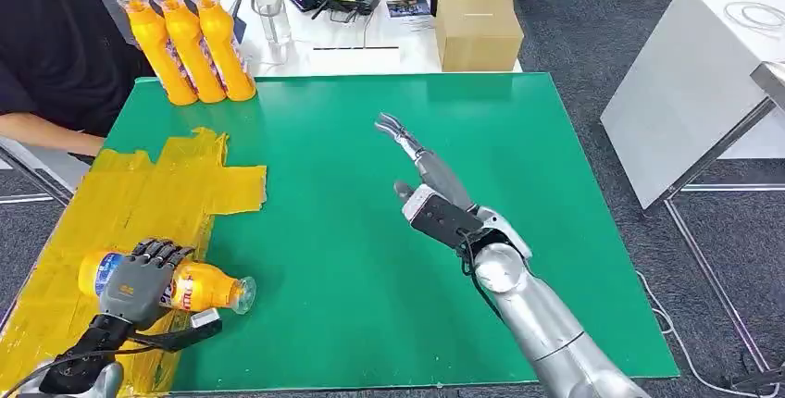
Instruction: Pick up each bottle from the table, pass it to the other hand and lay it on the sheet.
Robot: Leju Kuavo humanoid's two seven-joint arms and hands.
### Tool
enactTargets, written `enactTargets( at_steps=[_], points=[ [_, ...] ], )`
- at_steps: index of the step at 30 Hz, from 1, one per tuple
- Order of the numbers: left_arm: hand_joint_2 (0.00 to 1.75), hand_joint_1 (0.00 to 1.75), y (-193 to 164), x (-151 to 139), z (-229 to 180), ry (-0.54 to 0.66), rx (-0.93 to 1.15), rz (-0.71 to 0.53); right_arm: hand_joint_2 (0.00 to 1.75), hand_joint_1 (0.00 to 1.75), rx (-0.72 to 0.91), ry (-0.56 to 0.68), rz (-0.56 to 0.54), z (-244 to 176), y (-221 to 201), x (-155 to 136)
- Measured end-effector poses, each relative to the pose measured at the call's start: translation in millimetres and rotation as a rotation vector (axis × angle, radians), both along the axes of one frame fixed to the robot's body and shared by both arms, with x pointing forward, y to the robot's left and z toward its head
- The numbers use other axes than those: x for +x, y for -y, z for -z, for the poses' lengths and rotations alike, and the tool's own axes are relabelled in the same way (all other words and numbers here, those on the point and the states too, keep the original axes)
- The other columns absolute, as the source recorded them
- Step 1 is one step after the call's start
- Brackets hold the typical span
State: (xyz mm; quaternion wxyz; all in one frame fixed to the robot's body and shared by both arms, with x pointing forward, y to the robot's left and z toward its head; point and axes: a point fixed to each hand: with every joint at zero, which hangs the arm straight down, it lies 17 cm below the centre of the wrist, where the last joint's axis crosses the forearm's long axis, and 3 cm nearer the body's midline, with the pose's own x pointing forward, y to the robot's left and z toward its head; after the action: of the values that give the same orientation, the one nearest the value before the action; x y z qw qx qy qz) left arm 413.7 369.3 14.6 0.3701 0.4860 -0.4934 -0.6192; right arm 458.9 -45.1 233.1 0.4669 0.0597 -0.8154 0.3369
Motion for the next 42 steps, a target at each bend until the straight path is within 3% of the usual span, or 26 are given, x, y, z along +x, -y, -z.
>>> enactTargets(
  at_steps=[16, 24, 31, 36, 37, 42],
  points=[
    [1.75, 0.0, -3, -1, 1, -0.036, -0.027, 0.041, 0.0, 0.0, -0.016, -0.009, -0.015, 7, -6, 0],
    [1.75, 0.0, 7, -8, -28, 0.08, -0.111, 0.076, 0.0, 0.0, -0.021, -0.013, -0.02, 9, -8, -2],
    [1.75, 0.0, 29, -11, -104, 0.301, -0.475, 0.081, 0.0, 0.0, -0.029, -0.016, -0.008, 22, -11, -9],
    [1.75, 0.0, 38, -12, -170, 0.367, -0.939, 0.13, 0.0, 0.0, -0.029, 0.022, 0.027, 26, -15, -22],
    [0.0, 0.0, 40, -12, -181, 0.372, -1.016, 0.141, 0.0, 0.0, -0.024, 0.027, 0.031, 27, -17, -25],
    [0.0, 0.0, 60, -15, -227, 0.293, -1.395, 0.254, 0.0, 0.0, 0.02, 0.051, 0.079, 20, -18, -36]
  ],
)
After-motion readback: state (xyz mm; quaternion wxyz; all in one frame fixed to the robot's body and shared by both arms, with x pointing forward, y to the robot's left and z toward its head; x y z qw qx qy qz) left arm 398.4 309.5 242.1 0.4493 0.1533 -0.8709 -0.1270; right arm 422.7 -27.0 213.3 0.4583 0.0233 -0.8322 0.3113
